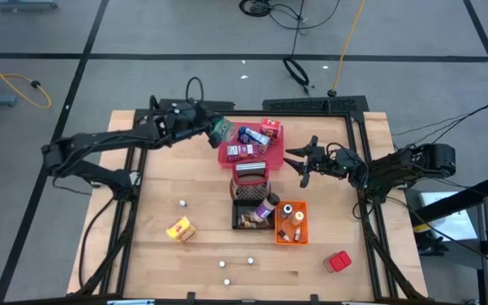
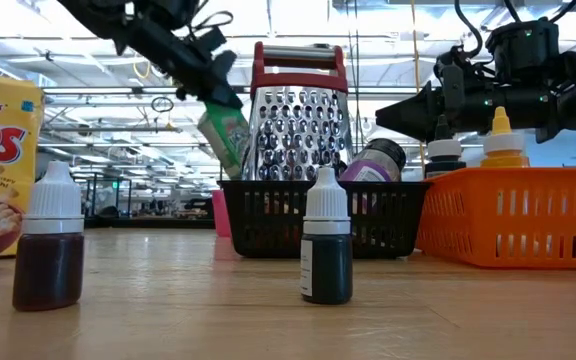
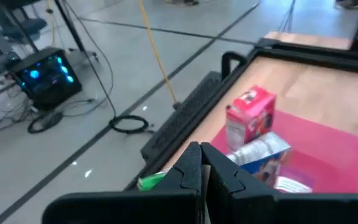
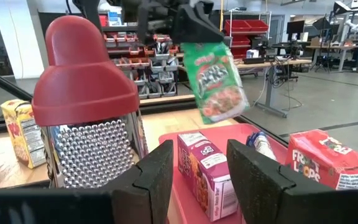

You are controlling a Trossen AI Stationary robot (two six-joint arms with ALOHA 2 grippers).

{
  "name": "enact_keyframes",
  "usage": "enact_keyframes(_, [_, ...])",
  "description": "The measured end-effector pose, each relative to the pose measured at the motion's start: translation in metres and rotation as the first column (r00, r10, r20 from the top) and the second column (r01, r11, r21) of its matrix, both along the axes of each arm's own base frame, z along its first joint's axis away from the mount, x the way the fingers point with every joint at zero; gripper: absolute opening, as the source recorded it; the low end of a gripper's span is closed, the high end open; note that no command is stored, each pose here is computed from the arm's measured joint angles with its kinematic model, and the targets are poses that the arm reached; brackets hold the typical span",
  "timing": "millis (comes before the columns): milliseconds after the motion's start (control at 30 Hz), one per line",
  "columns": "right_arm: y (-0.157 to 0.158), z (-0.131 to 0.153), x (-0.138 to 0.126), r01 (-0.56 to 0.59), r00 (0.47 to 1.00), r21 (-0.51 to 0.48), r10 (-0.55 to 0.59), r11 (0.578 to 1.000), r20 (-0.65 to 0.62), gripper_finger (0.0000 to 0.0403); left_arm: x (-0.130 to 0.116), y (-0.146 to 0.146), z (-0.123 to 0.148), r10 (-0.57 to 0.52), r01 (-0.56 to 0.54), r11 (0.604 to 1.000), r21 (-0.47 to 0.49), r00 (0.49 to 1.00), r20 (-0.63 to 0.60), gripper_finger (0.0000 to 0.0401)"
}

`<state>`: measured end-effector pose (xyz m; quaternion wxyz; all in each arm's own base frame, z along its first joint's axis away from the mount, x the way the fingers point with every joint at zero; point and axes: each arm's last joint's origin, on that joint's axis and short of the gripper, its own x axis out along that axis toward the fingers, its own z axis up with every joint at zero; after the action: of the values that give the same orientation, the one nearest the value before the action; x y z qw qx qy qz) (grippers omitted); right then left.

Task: Pick & Place Kitchen Items
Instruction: Put the green cereal box into the red bin

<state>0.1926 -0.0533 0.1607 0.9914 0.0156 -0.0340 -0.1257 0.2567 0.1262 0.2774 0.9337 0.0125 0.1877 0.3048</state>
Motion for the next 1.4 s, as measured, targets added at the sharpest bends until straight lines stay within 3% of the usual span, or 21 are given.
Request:
enact_keyframes(500, [0.0,-0.004,0.0,0.0,0.999,0.01,0.0,1.0,-0.037,0.0141,0.025,0.021,-0.032,-0.029,0.03,0.999,-0.046,0.999,0.013,0.0])
enact_keyframes(933, [0.0,-0.004,0.0,0.0,0.999,0.008,0.0,1.0,-0.037,0.0141,0.029,0.022,-0.02,-0.033,0.033,0.999,-0.041,0.999,0.019,0.0])
enact_keyframes(1400, [0.0,-0.005,0.0,0.001,0.999,0.011,0.0,1.0,-0.052,0.0141,0.026,0.022,-0.026,-0.025,0.021,0.996,-0.088,0.999,-0.046,0.0])
